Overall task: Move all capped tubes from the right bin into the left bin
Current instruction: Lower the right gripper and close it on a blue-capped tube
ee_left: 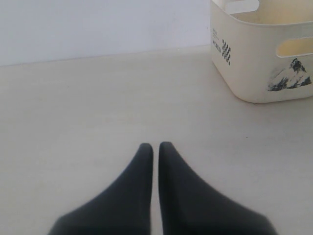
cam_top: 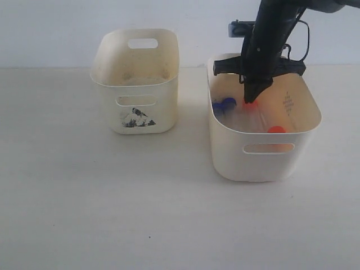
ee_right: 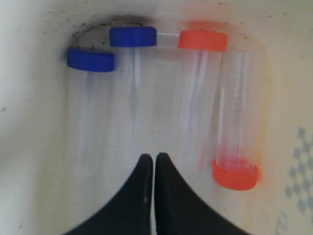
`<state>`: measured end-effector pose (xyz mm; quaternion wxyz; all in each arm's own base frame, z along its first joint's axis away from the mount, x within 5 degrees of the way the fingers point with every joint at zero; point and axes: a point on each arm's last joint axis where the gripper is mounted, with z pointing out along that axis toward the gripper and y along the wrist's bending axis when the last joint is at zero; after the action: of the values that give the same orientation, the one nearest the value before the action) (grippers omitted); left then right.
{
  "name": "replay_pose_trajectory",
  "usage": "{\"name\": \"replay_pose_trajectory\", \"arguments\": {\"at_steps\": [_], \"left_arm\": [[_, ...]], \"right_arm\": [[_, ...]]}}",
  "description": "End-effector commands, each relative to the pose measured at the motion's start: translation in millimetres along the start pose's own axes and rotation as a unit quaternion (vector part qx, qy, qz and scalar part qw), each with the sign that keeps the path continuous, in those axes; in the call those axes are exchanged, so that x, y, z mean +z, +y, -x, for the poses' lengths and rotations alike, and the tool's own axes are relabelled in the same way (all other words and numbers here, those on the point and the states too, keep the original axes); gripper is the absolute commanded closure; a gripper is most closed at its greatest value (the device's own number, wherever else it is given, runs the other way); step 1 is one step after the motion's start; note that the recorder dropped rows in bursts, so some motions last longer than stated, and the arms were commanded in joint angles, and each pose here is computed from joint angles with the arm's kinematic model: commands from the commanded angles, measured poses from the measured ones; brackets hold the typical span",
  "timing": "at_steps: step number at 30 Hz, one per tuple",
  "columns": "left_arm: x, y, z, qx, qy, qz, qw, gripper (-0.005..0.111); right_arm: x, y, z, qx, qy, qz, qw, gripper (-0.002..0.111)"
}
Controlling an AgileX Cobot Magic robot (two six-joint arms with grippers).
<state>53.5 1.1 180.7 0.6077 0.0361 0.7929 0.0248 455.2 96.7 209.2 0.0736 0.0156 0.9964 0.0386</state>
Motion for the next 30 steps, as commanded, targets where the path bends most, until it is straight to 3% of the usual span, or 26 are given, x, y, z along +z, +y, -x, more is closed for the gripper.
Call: {"name": "replay_pose_trajectory", "arguments": {"at_steps": [1, 30], "left_arm": [[0, -0.4, 2, -0.01, -0.006, -0.003, 1.0, 0.102], [0, -0.4, 2, -0.01, -0.006, -0.003, 1.0, 0.102]], "right_arm": [[6, -3, 2, -0.011, 0.005, -0.007, 1.0, 0.107], [36, -5, -20, -0.001, 0.073, 0.004, 0.997, 0.107]]}}
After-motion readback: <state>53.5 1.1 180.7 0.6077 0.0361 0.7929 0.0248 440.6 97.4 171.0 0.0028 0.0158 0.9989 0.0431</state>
